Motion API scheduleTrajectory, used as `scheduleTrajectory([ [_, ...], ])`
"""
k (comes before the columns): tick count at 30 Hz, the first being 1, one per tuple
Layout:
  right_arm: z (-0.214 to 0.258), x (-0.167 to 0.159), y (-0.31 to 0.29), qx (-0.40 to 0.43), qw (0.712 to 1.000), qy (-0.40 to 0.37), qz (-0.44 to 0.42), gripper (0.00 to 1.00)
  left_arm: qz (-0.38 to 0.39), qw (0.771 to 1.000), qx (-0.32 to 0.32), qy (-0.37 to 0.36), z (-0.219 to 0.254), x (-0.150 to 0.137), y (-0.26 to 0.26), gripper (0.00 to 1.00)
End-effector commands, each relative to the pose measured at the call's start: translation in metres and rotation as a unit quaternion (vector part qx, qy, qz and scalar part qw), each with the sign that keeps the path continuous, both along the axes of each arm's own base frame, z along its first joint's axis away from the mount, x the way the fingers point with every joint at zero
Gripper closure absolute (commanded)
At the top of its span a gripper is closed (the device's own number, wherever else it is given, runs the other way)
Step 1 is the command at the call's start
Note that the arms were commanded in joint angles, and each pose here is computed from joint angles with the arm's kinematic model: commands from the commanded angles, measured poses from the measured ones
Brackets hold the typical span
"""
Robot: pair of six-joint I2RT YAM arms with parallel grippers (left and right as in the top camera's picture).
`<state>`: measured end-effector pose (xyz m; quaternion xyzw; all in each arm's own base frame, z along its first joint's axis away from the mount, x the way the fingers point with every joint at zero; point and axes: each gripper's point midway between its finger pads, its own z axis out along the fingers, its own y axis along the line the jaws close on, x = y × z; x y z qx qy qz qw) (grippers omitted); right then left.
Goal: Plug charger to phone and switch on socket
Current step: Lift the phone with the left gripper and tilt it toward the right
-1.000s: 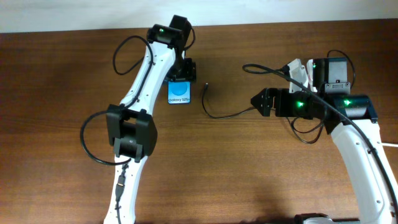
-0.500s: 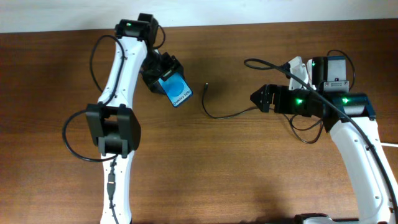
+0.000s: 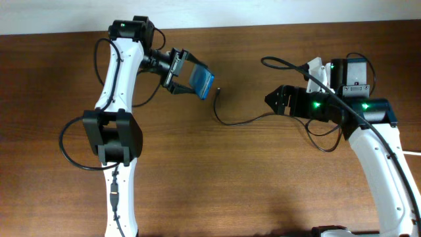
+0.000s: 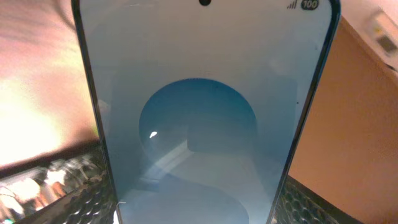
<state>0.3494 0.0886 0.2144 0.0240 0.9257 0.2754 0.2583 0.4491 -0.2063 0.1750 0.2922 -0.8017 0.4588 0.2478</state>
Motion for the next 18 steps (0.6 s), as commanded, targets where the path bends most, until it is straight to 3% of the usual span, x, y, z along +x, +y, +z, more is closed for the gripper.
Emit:
scheduleTrajectory([
  [1,0.007,0.006,-0.002,0.0,1.0,-0.011,-0.004,0.02,0.032,0.996,-0.061,0.053,0.031,0.002,-0.006,1.0],
  [4,0.007,0.006,-0.002,0.0,1.0,-0.011,-0.004,0.02,0.051,0.993,-0.055,0.095,0.031,0.002,-0.006,1.0],
  [9,0.008,0.008,-0.002,0.0,1.0,-0.016,-0.004,0.02,0.053,0.993,-0.044,0.096,0.027,0.003,-0.005,1.0],
  [18,0.013,0.014,0.011,0.027,0.999,-0.013,-0.018,0.02,0.09,0.976,0.145,0.132,-0.026,-0.003,0.008,1.0],
])
